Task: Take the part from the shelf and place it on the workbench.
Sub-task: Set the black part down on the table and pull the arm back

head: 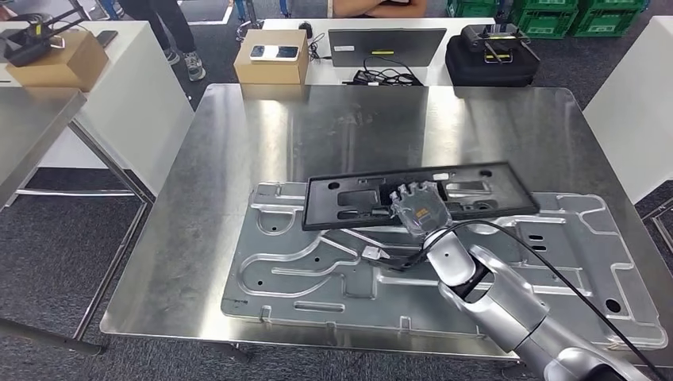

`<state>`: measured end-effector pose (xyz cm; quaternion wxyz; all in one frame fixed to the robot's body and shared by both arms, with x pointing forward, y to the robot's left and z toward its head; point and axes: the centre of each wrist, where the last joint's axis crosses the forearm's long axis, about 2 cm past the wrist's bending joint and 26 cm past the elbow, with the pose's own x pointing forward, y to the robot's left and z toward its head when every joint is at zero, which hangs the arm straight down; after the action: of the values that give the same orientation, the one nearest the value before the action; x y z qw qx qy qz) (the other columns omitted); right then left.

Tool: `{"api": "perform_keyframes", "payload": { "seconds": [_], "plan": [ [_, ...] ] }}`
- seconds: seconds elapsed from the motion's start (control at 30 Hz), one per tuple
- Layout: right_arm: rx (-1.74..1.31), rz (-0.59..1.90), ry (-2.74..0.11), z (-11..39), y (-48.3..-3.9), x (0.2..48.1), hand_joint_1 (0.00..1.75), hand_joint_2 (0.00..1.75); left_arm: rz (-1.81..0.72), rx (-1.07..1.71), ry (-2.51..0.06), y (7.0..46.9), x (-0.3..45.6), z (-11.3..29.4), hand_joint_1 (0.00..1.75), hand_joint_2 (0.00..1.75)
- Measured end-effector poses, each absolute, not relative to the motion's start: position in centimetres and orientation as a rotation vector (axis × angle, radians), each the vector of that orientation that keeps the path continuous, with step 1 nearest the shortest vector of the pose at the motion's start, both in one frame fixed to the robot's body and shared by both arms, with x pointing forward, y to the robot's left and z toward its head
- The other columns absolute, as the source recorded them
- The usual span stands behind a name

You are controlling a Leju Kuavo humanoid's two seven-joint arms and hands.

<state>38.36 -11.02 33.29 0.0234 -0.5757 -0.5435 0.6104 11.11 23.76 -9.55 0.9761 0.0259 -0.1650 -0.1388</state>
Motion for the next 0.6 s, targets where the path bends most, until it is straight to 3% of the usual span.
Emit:
{"api": "perform_keyframes", "payload": {
  "seconds": [0.27, 0.4, 0.6],
  "plan": [
    [-1.813, 1.872, -1.674, 34.3, -11.2, 38.6, 0.00, 0.00, -0.276, 0.055, -0.336, 23.9, 11.5, -9.5, 0.00, 1.75],
    [-1.811, 1.851, -1.673, 34.9, -11.5, 38.9, 0.00, 0.00, -0.276, 0.048, -0.335, 23.9, 11.6, -9.5, 0.00, 0.00],
    [-1.861, 1.676, -1.706, 37.6, -12.5, 39.6, 0.00, 0.00, -0.282, 0.042, -0.330, 23.9, 11.6, -9.5, 0.00, 0.00]
  ]
}}
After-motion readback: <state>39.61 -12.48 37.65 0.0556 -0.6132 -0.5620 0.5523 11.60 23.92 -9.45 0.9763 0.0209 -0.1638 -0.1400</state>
